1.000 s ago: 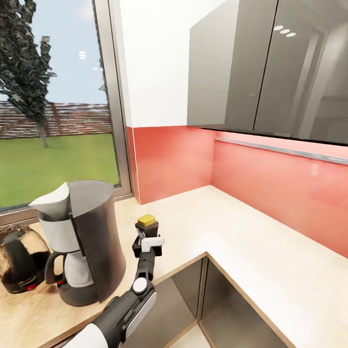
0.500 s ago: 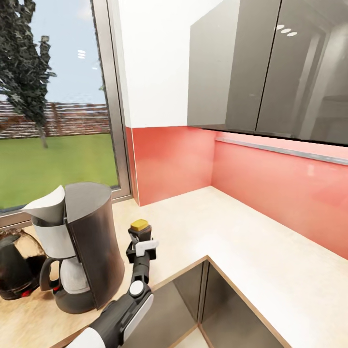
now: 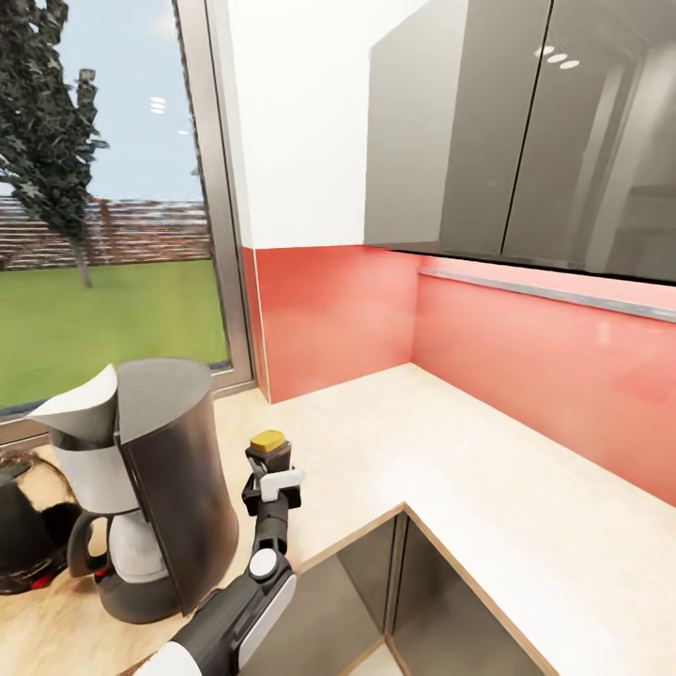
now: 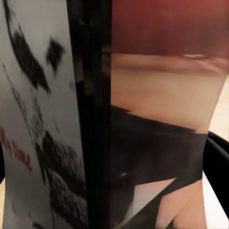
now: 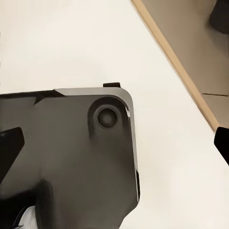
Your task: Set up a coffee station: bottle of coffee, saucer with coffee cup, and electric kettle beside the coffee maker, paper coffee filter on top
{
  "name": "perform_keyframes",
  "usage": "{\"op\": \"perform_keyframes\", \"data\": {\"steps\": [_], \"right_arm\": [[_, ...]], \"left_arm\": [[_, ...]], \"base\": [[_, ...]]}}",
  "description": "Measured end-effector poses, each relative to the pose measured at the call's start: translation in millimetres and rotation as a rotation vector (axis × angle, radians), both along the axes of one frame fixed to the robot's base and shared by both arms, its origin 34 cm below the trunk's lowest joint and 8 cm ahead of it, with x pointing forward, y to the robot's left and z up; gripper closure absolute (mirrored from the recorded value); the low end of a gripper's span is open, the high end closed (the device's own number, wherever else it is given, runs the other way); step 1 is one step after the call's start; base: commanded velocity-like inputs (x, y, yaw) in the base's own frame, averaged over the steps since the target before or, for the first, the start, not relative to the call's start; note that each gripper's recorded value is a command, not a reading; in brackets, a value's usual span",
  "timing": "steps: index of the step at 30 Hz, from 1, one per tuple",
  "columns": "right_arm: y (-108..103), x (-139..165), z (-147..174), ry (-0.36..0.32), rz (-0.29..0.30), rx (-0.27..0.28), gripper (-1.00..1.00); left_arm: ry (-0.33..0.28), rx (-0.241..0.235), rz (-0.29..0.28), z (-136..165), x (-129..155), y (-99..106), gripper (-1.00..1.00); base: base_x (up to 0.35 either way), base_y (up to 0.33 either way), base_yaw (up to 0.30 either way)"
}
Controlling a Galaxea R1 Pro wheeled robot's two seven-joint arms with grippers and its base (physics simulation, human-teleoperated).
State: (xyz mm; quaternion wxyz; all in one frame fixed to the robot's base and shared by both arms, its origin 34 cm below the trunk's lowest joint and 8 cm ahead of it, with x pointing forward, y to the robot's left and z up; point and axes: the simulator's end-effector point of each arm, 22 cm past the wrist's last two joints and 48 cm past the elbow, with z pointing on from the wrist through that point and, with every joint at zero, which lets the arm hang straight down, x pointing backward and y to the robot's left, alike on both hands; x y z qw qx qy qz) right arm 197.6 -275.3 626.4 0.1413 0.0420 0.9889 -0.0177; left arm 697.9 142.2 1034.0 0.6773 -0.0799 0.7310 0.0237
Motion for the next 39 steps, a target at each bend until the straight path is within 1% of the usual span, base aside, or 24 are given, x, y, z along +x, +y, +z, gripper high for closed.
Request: {"op": "perform_keyframes", "data": {"steps": [5, 7, 9, 19, 23, 30, 39], "right_arm": [[0, 0, 0, 0.001, 0.001, 0.000, -1.00], [0, 0, 0, 0.000, 0.000, -0.001, -1.00], [0, 1, 0, -0.001, -0.001, -0.001, -1.00], [0, 1, 0, -0.002, 0.002, 0.000, -1.00], [0, 1, 0, -0.002, 0.001, 0.000, -1.00], [0, 1, 0, -0.002, 0.001, 0.000, -1.00], [0, 1, 0, -0.002, 0.001, 0.000, -1.00]], "left_arm": [[0.002, 0.000, 0.005, -1, 0, 3, 1.00], [0.005, -0.011, 0.024, -2, 1, 10, 1.00], [0.006, -0.011, 0.027, -2, 1, 11, 1.00], [0.009, -0.014, 0.030, -4, 1, 12, 1.00], [0.032, -0.003, 0.035, -15, -2, 15, 1.00], [0.045, 0.006, 0.038, -22, -4, 18, 1.00], [0.027, 0.001, 0.047, -23, -6, 22, 1.00]], "base": [[0.028, 0.000, 0.000], [0.001, 0.000, 0.000], [0.000, 0.000, 0.000], [0.000, 0.000, 0.000], [0.000, 0.000, 0.000], [0.000, 0.000, 0.000], [0.000, 0.000, 0.000]]}}
